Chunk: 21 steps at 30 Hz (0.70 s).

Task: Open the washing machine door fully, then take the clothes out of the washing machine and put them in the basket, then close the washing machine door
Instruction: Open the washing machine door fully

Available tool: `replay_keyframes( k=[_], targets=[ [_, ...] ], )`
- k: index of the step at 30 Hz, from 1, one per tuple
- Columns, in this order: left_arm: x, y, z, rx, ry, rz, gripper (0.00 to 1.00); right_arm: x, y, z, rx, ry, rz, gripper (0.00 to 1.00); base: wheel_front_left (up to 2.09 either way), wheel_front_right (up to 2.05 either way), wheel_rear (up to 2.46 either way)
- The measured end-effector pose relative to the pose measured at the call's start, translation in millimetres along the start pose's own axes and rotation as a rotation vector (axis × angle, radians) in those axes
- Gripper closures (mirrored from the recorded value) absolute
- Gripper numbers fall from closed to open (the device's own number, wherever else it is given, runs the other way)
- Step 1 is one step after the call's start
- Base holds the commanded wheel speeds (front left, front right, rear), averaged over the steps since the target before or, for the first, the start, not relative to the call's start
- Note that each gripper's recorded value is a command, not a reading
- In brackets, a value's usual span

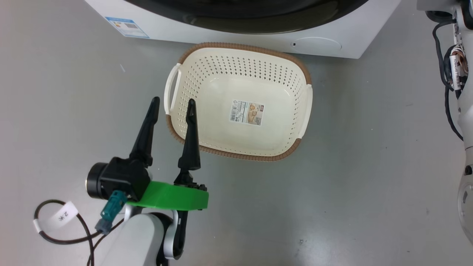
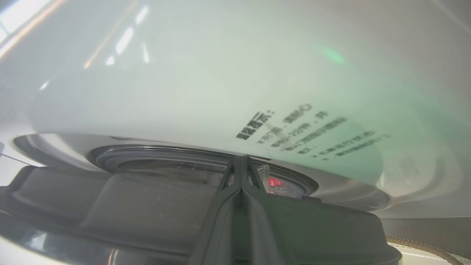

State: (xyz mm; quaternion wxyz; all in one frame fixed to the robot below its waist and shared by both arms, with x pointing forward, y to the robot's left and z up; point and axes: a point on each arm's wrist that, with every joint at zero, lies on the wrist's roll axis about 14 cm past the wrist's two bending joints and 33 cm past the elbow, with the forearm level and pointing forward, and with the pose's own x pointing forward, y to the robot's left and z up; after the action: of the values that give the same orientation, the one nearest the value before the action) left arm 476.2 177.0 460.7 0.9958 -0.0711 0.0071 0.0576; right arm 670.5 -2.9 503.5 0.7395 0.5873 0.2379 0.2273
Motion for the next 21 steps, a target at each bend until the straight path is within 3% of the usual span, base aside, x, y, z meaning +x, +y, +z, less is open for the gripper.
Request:
replay_keyframes(
  k=[21],
  targets=[
    [-0.6, -4.4, 7.4, -0.007, -0.017, -0.011, 0.00, -10.3, 17.4, -6.8, -0.013, 0.056, 0.037, 1.00, 0.00, 0.00, 0.00]
  ],
)
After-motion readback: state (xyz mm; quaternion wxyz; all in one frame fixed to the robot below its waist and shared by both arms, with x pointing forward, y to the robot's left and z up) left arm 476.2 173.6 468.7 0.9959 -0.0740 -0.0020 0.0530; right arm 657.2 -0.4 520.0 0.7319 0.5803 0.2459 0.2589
